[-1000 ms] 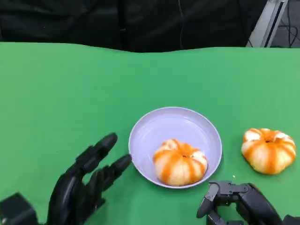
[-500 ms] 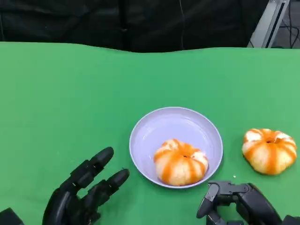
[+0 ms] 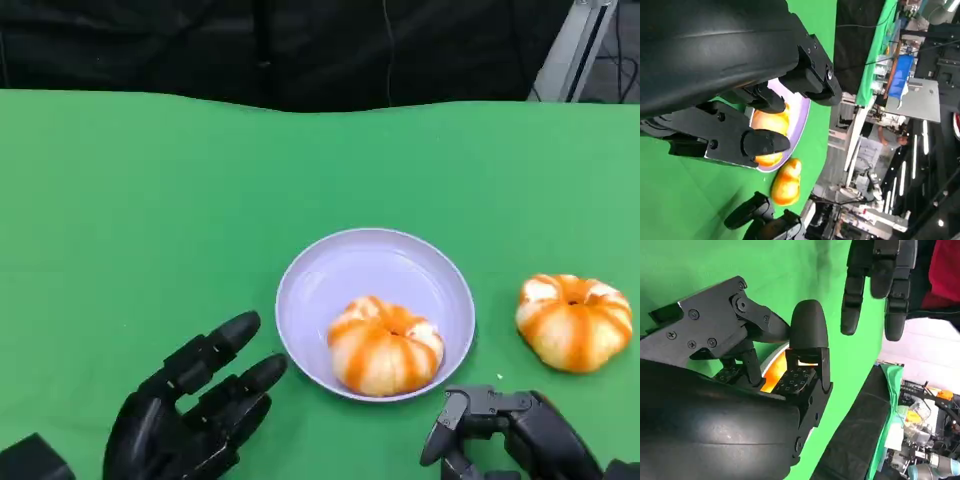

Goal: Grasp the bread from the table and place it into the plate.

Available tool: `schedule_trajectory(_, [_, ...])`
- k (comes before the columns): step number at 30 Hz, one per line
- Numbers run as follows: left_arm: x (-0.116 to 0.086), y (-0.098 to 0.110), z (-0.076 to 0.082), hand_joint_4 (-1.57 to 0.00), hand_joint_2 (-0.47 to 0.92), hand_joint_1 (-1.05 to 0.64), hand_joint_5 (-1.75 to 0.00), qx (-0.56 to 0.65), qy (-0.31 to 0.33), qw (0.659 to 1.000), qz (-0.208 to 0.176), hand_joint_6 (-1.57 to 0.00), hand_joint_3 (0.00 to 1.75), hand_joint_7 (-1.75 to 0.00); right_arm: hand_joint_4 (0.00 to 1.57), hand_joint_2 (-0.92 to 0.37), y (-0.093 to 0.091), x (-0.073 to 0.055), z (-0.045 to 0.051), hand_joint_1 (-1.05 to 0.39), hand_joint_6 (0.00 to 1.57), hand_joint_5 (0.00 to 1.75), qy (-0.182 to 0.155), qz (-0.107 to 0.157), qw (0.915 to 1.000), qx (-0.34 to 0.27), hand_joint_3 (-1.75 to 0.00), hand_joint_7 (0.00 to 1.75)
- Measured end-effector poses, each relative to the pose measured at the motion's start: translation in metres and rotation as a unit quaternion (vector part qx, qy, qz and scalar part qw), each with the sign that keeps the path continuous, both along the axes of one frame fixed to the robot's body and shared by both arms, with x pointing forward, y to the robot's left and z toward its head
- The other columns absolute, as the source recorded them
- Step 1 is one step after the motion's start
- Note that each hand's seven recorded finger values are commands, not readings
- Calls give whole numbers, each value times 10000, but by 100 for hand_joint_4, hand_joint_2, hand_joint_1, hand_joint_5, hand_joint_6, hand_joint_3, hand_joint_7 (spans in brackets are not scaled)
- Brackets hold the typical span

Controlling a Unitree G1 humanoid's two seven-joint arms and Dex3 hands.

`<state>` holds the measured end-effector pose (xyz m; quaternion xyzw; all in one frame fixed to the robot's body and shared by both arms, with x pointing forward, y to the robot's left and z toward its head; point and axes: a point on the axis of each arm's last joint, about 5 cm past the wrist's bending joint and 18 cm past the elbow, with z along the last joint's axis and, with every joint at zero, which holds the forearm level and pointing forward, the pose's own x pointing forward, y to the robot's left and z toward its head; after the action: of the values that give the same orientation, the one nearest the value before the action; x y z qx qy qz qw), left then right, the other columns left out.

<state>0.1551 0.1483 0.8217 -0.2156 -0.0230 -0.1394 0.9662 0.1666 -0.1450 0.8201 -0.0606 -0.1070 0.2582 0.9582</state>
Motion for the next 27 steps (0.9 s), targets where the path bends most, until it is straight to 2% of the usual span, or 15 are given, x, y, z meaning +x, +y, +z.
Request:
schedule_trajectory(5, [28,-34,27,-79,92,10,-3,122,-123,9998,8,-73,38,-4,80,-63,-7,0,-2,-13,84,148,9,21,10000,-12,-94,115])
schedule_trajectory(7, [47,-54,43,-109,92,5,-9,251,-202,9995,9,-106,41,-8,80,-63,-10,-3,-8,-14,85,148,29,18,10000,-15,-93,115])
schedule_trajectory(10, [71,-106,60,-131,90,4,-16,854,-455,9953,-78,-132,46,-8,81,-63,-13,-4,-9,-13,85,147,33,8,10000,-21,-93,114])
schedule_trajectory(11, [83,-115,62,-132,84,4,-27,1049,-575,9927,-126,-139,59,-8,81,-64,-13,-4,-9,-14,85,147,28,9,10000,-23,-92,113])
schedule_trajectory(13, [105,-155,55,-115,71,2,-79,1276,-791,9884,-237,-146,83,-15,80,-64,-14,-4,-9,-13,85,146,26,6,10000,-22,-91,113])
schedule_trajectory(14, [107,-172,47,-111,69,2,-90,1342,-853,9869,-263,-146,87,-17,80,-65,-14,-4,-9,-13,85,146,26,6,10000,-21,-91,113])
schedule_trajectory(15, [107,-185,37,-106,67,2,-106,1397,-905,9856,-290,-144,90,-27,80,-65,-14,-5,-9,-13,84,146,27,5,10000,-20,-91,113])
schedule_trajectory(16, [106,-197,27,-100,64,2,-119,1449,-939,9845,-323,-131,93,-55,80,-65,-14,-5,-9,-13,85,147,27,4,10000,-19,-91,113])
schedule_trajectory(17, [101,-206,18,-99,63,3,-125,1470,-955,9840,-325,-124,94,-71,80,-65,-14,-5,-9,-13,85,147,28,5,10000,-20,-91,113])
schedule_trajectory(19, [91,-218,-6,-97,62,3,-132,1490,-949,9837,-325,-115,97,-89,80,-65,-14,-5,-9,-13,85,147,26,6,10000,-19,-91,113])
schedule_trajectory(24, [75,-239,-44,-95,61,2,-140,1540,-949,9829,-352,-110,98,-102,79,-64,-14,-5,-9,-12,85,147,26,8,10000,-19,-91,114])
schedule_trajectory(27, [73,-249,-58,-92,59,1,-147,1548,-903,9832,-342,-104,104,-112,79,-64,-14,-5,-9,-12,85,148,26,8,10000,-19,-91,114])
